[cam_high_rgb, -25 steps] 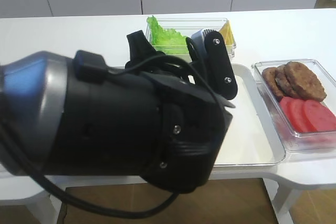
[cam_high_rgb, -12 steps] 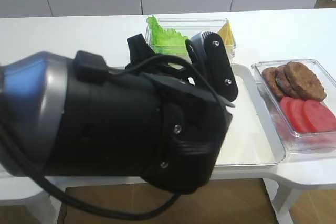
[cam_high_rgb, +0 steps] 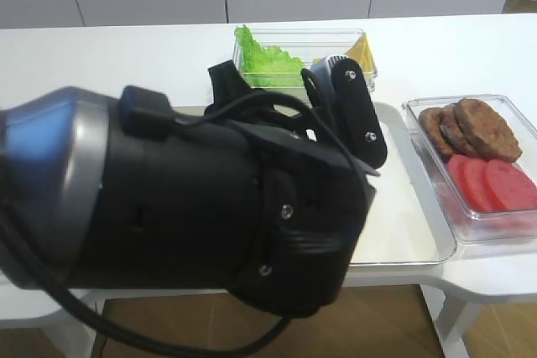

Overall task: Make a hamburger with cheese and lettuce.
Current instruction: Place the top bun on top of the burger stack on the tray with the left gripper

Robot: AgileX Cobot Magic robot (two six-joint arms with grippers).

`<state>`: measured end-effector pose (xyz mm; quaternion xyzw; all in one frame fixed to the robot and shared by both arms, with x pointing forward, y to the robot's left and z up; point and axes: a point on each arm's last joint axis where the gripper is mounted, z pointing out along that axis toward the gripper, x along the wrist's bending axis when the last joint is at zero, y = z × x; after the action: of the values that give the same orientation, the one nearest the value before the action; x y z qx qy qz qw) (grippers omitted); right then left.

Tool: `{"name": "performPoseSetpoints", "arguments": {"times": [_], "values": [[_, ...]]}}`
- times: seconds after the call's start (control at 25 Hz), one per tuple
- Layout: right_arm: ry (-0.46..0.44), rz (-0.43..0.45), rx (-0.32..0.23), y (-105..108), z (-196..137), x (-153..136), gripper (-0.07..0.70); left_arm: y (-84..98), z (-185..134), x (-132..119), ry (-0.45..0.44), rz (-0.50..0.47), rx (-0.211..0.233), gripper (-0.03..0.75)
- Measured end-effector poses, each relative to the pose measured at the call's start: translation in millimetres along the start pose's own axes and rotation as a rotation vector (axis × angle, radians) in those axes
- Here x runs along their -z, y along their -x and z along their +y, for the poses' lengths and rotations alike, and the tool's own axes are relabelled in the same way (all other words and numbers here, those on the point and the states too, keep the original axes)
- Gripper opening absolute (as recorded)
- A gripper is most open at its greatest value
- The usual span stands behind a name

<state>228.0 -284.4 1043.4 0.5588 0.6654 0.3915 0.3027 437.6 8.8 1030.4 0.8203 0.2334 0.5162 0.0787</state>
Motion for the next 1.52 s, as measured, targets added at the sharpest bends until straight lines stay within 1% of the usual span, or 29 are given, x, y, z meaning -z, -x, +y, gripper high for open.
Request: {"name": "performPoseSetpoints", "arguments": {"times": [0.16,0.36,0.56,0.76,1.0,1.36,1.52], "values": [[0.000,0.000,0.000,0,0,0,0.193,1.4,1,2,0.007,-0.003,-0.003,0.395],[0.000,0.000,0.000,0,0,0,0.193,5.1,3,5,0.033,-0.027,-0.007,0.397],[0.000,0.000,0.000,0,0,0,0.193,5.4,3,5,0.033,-0.029,-0.006,0.398],[-0.002,0.000,0.000,0,0,0,0.193,8.3,2,5,0.019,-0.062,0.009,0.413],[-0.002,0.000,0.000,0,0,0,0.193,9.4,2,5,0.015,-0.074,0.014,0.435],[-0.002,0.000,0.000,0,0,0,0.193,12.8,1,5,0.010,-0.112,0.029,0.439],[-0.002,0.000,0.000,0,0,0,0.193,13.0,1,5,0.010,-0.114,0.030,0.458]]}}
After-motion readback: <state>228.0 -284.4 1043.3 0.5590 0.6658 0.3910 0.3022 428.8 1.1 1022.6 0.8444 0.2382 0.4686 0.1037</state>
